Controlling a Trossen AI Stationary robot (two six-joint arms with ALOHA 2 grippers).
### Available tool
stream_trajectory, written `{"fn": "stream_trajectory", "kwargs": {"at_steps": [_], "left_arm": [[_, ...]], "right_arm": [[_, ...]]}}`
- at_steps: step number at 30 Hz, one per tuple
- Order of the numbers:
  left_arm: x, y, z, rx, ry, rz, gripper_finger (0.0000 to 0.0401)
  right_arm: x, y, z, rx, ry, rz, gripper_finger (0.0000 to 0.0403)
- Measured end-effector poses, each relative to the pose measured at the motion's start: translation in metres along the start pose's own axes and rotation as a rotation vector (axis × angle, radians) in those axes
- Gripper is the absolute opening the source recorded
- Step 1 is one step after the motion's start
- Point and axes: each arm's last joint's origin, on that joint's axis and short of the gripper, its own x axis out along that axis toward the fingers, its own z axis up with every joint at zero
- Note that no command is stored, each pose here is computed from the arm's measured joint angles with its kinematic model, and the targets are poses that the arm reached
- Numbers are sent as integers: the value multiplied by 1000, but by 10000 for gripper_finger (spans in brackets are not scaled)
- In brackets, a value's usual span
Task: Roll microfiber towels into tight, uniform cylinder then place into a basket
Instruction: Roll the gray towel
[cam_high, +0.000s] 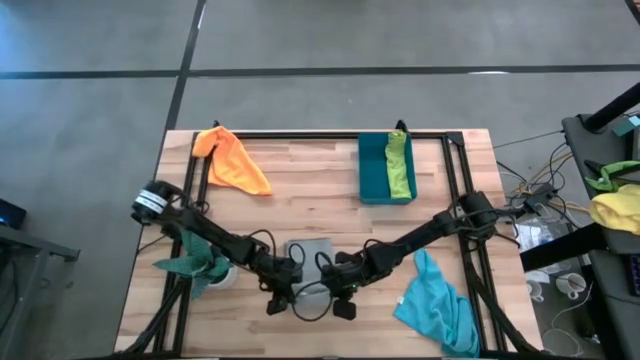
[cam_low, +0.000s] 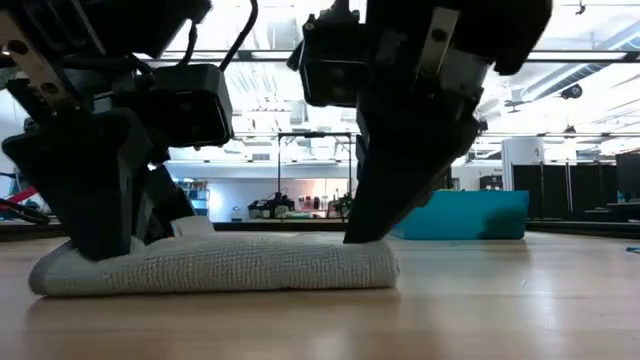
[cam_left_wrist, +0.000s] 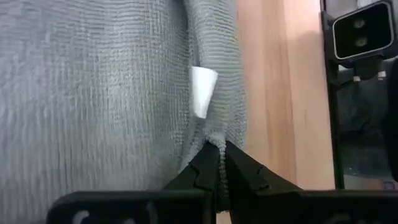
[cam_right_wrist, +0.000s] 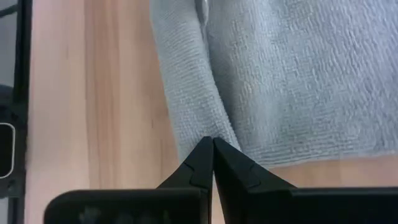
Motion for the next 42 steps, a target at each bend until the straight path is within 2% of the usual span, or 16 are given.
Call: {"fn": "stream_trajectory", "kwargs": {"at_steps": [8,12,15,18,25,29,37,42], "left_arm": [[-28,-11,6,5,-80,77,0],[-44,-15,5,37,-188,171,0],[-45,-17,2,121,-219,217,0],[-39,-14,0,134,-207,228,0],[-27,-14,-1,168,-105,109,0],[-23,-13,-1,168,-96,61,0],[-19,-6,1,144,-84,63,2],[-18,-4,1,148,-82,68,44]], "right_arm": [[7,-1,-3,20,26,12,9],[9,-1,-3,34,29,19,9],[9,-1,-4,33,32,23,9],[9,-2,-4,30,40,22,8],[9,-2,-5,30,46,23,8],[9,-2,-5,28,47,23,8],[9,-2,-5,27,47,23,8],[10,-2,-5,27,47,23,8]]}}
